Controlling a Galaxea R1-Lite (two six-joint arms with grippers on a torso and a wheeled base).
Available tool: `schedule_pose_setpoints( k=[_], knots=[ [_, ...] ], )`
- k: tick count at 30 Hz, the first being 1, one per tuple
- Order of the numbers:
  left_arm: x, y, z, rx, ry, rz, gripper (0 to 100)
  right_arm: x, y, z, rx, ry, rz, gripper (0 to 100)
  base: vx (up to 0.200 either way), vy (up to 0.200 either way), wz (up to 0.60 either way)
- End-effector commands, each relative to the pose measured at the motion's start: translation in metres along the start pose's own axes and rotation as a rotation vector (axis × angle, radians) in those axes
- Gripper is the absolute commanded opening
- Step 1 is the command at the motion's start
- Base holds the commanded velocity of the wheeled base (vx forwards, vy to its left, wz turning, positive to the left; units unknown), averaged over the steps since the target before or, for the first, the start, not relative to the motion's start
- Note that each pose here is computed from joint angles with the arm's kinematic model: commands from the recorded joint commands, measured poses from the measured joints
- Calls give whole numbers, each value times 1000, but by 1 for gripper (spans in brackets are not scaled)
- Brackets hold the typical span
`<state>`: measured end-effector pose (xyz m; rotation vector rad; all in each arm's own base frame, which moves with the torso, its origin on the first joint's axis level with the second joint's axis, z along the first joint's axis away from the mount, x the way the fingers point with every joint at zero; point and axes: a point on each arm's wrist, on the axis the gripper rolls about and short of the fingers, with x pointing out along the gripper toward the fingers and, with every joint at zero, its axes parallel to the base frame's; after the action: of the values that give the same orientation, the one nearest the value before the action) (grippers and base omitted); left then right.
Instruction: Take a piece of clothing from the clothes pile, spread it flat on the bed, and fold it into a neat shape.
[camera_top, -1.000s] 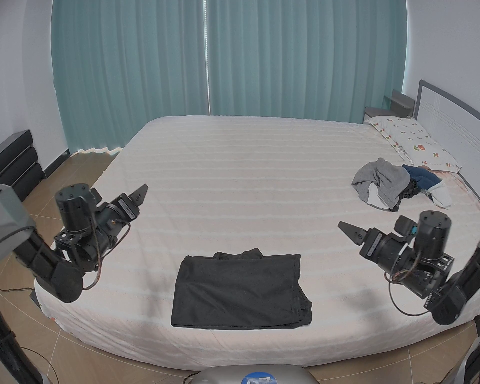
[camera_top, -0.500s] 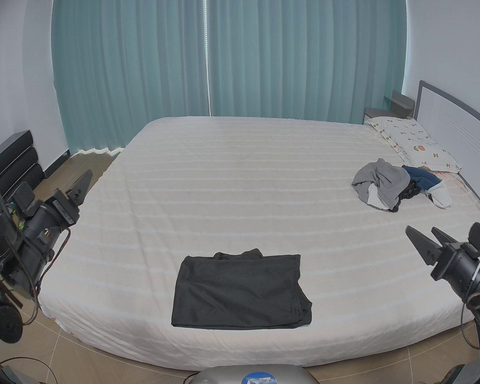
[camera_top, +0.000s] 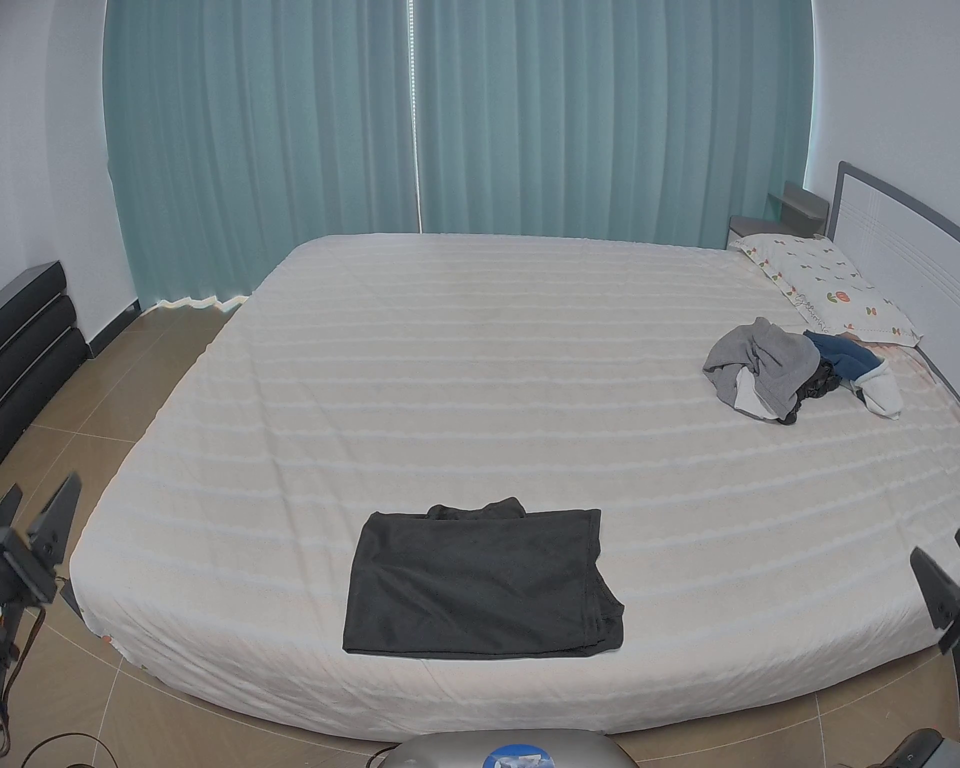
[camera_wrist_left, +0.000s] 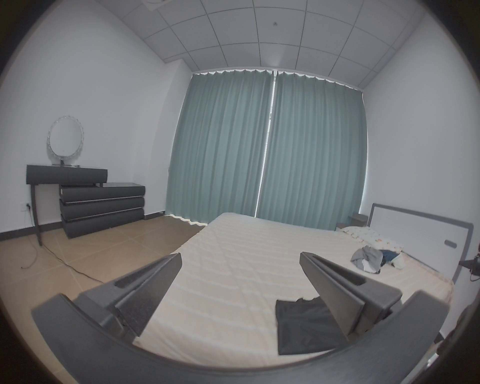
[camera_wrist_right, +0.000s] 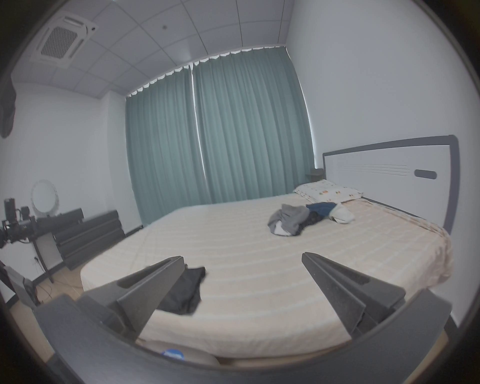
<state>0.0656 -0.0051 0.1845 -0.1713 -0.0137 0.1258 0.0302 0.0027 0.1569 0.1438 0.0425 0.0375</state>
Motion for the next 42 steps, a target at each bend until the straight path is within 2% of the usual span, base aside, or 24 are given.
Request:
schedule_pose_setpoints(
  k=[1, 5, 9, 13, 18, 22, 24, 29, 34, 37, 38, 42],
  knots=[
    [-78, 25, -5, 25, -152, 76, 100, -71, -10, -12, -57, -117, -72, 100, 0, 0, 0],
    [-95, 29, -15, 45, -184, 122, 100, -76, -9, -7, -46, -104, -89, 100, 0, 0, 0],
    [-106, 30, -23, 72, -203, 167, 100, -77, -11, -5, -58, -108, -164, 100, 0, 0, 0],
    [-108, 31, -29, 86, -192, 172, 100, -84, -8, 4, -116, -101, -226, 100, 0, 0, 0],
    [-105, 32, -35, 90, -174, 171, 100, -94, -4, 3, -130, -35, -283, 100, 0, 0, 0],
    [-108, 33, -44, 89, -187, 142, 100, -101, -6, -25, -157, 14, -208, 100, 0, 0, 0],
    [-108, 34, -48, 95, -181, 149, 100, -97, -7, -29, -151, 25, -204, 100, 0, 0, 0],
    [-107, 34, -52, 96, -167, 148, 100, -91, -6, -30, -147, -15, -175, 100, 0, 0, 0],
    [-97, 37, -72, 109, -108, 144, 100, -64, -11, -54, -176, -88, -159, 100, 0, 0, 0],
    [-94, 34, -71, 92, -176, 63, 100, -51, -13, -69, -274, -171, -149, 100, 0, 0, 0],
    [-92, 34, -74, 102, -195, 36, 100, -51, -13, -69, -300, -168, -137, 100, 0, 0, 0],
    [-88, 35, -85, 139, -171, 16, 100, -51, -12, -71, -309, -154, -102, 100, 0, 0, 0]
  ],
)
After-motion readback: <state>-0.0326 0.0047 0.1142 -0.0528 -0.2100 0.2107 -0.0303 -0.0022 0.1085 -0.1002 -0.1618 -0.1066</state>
